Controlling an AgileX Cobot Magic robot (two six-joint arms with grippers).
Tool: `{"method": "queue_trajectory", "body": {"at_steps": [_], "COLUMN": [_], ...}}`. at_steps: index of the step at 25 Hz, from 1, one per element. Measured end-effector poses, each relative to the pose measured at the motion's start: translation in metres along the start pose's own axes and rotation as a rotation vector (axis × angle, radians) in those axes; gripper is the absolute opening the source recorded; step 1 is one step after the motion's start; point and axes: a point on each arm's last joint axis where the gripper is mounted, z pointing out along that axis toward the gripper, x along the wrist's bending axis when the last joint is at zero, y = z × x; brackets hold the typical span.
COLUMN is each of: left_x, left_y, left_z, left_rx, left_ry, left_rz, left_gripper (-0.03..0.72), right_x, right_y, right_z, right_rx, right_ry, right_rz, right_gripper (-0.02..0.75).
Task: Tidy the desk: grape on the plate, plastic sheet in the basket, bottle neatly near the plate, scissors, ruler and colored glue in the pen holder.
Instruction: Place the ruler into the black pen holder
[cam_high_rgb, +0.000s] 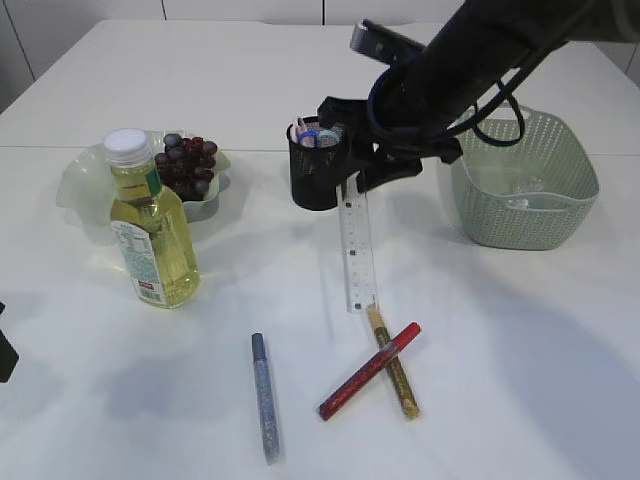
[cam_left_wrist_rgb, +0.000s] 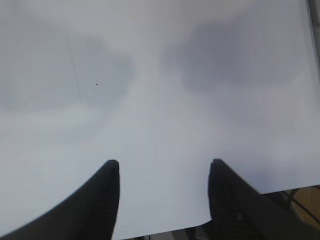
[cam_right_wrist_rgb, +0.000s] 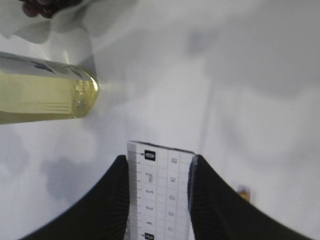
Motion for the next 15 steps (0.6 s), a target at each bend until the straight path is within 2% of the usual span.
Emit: {"method": "queue_trajectory", "body": {"at_steps": [3,7,12,15], "left_x": [0.000,-0.002,-0.003,-0.003], "left_y": [-0.001,-0.001,-0.001,-0.001], "left_z": [0.000,0.000,0.000,0.000], "left_rx": [0.007,0.011,0.016,0.016], "left_ry": [-0.001,-0.019,-0.031,-0.031], "left_rz": [-0.001,-0.015,-0.025,-0.025], "left_gripper": [0.415,0.415,0.415,0.415], "right_x": [-0.004,-0.007,-0.013,-0.013], "right_y": [0.018,0.046,0.070,0.079], "right_z": [-0.018,-0.044,-0.063,-0.066], "right_rx": [-0.093,-0.300,-0.588,-0.708], "right_ry": [0.064,0.137,0.126,0.112], "right_rz": [-0.125,-0.220,-0.349,-0.415], "right_gripper": [0.289,0.289,0.289,0.289]}}
